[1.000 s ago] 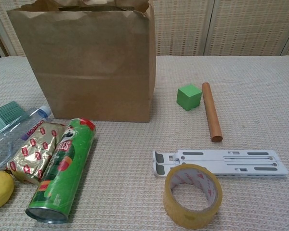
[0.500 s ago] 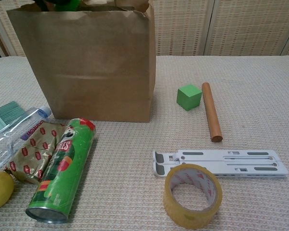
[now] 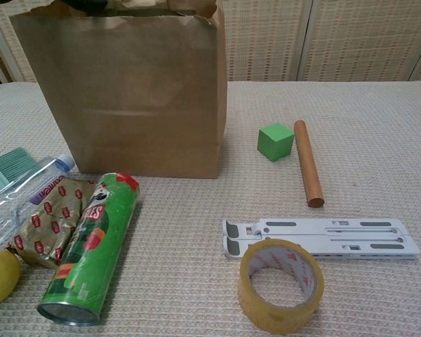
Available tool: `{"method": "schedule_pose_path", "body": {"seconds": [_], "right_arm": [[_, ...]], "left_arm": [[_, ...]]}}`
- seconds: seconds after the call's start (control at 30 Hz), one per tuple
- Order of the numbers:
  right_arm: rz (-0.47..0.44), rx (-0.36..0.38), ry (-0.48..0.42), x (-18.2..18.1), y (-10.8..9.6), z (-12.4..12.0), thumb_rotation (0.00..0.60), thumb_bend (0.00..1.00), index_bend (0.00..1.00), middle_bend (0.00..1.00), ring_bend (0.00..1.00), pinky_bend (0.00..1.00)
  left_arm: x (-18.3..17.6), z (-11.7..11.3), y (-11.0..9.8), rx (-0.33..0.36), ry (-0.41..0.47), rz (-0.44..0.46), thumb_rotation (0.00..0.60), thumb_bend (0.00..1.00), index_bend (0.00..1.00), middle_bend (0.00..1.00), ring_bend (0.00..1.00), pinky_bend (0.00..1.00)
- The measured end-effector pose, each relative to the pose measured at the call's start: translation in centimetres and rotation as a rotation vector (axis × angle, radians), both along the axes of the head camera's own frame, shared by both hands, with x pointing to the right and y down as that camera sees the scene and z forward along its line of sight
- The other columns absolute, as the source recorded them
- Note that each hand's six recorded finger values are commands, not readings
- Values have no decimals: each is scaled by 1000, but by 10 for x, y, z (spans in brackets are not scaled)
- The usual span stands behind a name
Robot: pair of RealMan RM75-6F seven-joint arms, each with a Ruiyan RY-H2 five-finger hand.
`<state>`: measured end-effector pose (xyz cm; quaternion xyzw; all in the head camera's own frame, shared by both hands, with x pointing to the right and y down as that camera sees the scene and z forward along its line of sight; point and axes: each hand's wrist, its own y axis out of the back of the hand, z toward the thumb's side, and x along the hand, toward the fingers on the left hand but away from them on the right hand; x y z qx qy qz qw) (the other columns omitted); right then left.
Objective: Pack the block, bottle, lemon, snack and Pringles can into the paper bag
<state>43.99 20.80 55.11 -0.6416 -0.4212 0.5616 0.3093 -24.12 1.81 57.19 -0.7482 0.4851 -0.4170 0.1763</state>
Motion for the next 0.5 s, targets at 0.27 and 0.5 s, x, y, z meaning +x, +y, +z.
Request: {"method": "schedule_pose_path", "body": {"seconds": [0.27, 0.5], "right_arm": [[-1, -1, 1, 0, 1, 0, 600, 92, 0, 0, 0, 33], [-1, -7, 0, 0, 2, 0, 600, 92, 0, 0, 0, 33]], "left_arm": [[-21, -8, 9, -11, -2, -32, 600, 454, 98, 41, 57, 232], [-68, -16, 22, 17, -44, -116, 600, 556, 377, 390, 383, 540]]}}
